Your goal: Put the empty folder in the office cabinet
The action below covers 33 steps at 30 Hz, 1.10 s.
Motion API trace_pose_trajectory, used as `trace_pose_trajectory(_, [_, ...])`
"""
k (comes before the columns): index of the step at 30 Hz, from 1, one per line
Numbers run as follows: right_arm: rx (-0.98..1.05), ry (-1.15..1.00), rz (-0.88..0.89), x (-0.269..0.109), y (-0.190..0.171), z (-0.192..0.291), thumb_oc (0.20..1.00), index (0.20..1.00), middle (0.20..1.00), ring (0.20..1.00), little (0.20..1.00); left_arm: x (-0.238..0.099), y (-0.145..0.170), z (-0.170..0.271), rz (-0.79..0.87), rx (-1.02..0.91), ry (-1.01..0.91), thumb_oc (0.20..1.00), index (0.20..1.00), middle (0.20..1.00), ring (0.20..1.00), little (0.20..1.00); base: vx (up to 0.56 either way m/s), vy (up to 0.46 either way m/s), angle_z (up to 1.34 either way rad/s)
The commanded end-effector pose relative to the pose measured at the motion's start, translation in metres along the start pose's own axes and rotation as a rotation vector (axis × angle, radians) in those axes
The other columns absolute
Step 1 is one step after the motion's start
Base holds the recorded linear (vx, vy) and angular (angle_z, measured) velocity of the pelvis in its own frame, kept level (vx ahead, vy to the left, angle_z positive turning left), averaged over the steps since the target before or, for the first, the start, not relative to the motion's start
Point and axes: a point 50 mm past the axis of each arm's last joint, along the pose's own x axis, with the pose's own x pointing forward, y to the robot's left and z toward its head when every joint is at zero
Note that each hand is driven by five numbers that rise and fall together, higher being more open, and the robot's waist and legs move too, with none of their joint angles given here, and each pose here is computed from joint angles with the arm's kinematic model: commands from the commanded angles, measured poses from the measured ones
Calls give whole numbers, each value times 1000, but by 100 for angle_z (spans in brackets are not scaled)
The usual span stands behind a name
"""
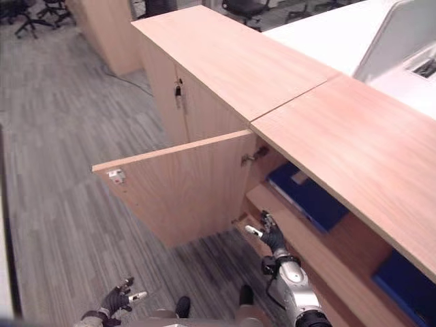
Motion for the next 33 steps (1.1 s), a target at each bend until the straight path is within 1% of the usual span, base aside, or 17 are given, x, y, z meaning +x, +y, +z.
trace_pose_trajectory(1, [43,-110,27,3,7,20,1000,1000,1000,1000,1000,3,26,15,65,25,-46,1000,1000,1000,1000,1000,-5,-136,20])
trace_pose_trajectory(3, [57,-106,51,1,11,19,1000,1000,1000,1000,1000,7,34,9,102,10,9,1000,1000,1000,1000,1000,15,-113,17])
trace_pose_trajectory(6, [46,-84,69,-1,11,13,1000,1000,1000,1000,1000,8,33,9,114,-11,17,1000,1000,1000,1000,1000,10,-129,-3])
trace_pose_trajectory(12, [4,-21,78,-9,6,-1,1000,1000,1000,1000,1000,13,38,16,180,-139,-4,1000,1000,1000,1000,1000,5,-106,7])
trace_pose_trajectory(15, [6,-17,44,-11,-3,-2,1000,1000,1000,1000,1000,18,41,30,191,-177,-43,1000,1000,1000,1000,1000,-99,-11,21])
trace_pose_trajectory(17, [9,-16,23,-11,-7,-2,1000,1000,1000,1000,1000,21,42,41,187,-181,-74,1000,1000,1000,1000,1000,-93,33,52])
trace_pose_trajectory(20, [-5,-2,17,-13,-10,-5,1000,1000,1000,1000,1000,20,43,38,191,-178,-70,1000,1000,1000,1000,1000,24,10,74])
trace_pose_trajectory(22, [-10,17,15,-16,-10,-10,1000,1000,1000,1000,1000,18,55,40,224,-176,-80,1000,1000,1000,1000,1000,83,54,-24])
trace_pose_trajectory(25, [3,18,30,-16,-7,-11,1000,1000,1000,1000,1000,15,73,50,271,-189,-117,1000,1000,1000,1000,1000,25,51,-15])
trace_pose_trajectory(27, [16,19,22,-18,-2,-14,1000,1000,1000,1000,1000,18,48,50,242,-174,-152,1000,1000,1000,1000,1000,0,14,-10])
trace_pose_trajectory(29, [17,24,19,-19,-1,-16,1000,1000,1000,1000,1000,18,43,50,240,-188,-163,1000,1000,1000,1000,1000,1,3,3])
trace_pose_trajectory(30, [19,30,16,-20,-1,-18,1000,1000,1000,1000,1000,19,44,58,245,-189,-198,1000,1000,1000,1000,1000,-2,23,7])
trace_pose_trajectory(32, [11,41,23,-23,1,-22,1000,1000,1000,1000,1000,18,55,91,261,-190,-331,1000,1000,1000,1000,1000,-1,31,11])
trace_pose_trajectory(33, [12,41,23,-23,1,-22,1000,1000,1000,1000,1000,18,56,91,261,-190,-331,1000,1000,1000,1000,1000,-5,33,10])
